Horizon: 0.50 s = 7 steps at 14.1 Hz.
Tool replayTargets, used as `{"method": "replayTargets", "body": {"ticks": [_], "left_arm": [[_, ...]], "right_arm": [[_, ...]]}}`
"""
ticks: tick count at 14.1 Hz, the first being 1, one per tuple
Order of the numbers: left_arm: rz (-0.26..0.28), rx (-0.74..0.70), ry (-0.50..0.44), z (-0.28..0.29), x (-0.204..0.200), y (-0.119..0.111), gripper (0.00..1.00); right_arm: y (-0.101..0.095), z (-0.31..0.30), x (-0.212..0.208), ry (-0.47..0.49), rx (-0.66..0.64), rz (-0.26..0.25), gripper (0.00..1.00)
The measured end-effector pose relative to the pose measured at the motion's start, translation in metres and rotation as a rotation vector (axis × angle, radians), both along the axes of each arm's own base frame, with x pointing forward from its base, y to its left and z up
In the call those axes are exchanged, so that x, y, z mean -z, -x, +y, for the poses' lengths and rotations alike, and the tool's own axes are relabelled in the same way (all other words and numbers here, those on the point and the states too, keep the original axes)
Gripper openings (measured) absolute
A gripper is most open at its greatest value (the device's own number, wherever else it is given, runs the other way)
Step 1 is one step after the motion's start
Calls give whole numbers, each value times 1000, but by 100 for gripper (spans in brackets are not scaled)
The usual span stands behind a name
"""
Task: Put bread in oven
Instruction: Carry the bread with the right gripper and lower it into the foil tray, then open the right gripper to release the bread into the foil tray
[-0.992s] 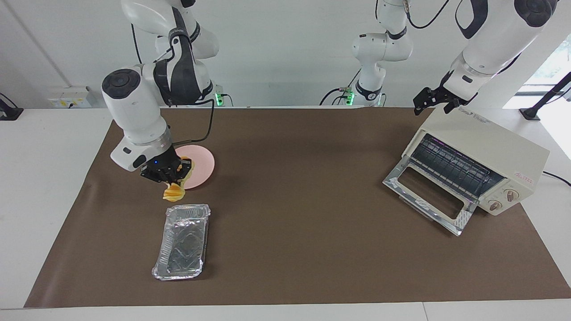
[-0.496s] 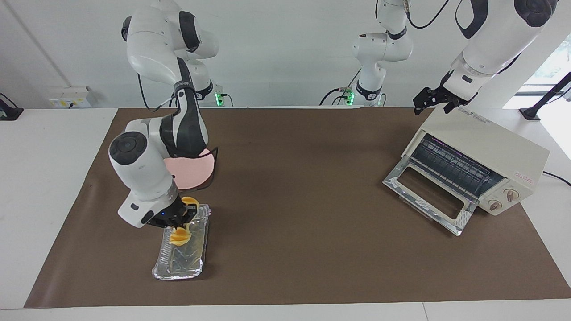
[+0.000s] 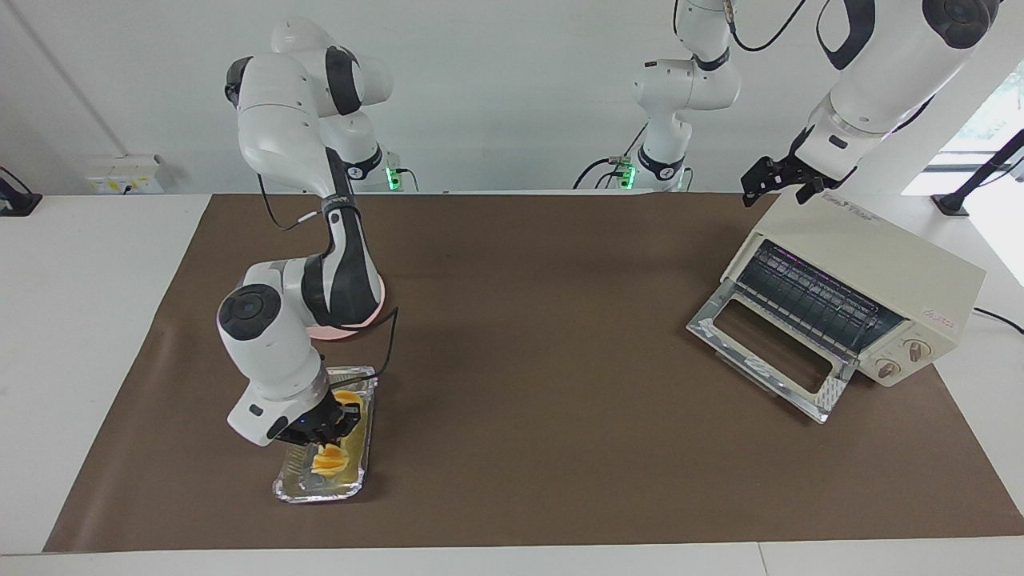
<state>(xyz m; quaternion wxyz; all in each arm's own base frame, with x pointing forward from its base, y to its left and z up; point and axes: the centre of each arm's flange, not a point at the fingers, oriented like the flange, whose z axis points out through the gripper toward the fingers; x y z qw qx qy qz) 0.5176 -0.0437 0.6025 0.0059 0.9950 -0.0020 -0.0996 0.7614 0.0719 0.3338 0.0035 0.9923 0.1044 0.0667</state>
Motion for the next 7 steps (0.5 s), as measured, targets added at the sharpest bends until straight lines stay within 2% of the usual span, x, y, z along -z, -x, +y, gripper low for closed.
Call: {"method": "replayTargets", "body": {"ticks": [1, 2, 5, 7], "left_arm": [[0, 0, 0, 0, 0, 0, 100], [0, 0, 0, 0, 0, 0, 100], [0, 0, 0, 0, 0, 0, 100], [0, 0, 0, 0, 0, 0, 100]], "right_arm": [[1, 0, 5, 0, 0, 4, 11], [2, -1, 7, 0, 1, 7, 16], [3, -4, 1, 1, 6, 12, 50], [8, -9, -18, 4, 11, 36, 72]]}}
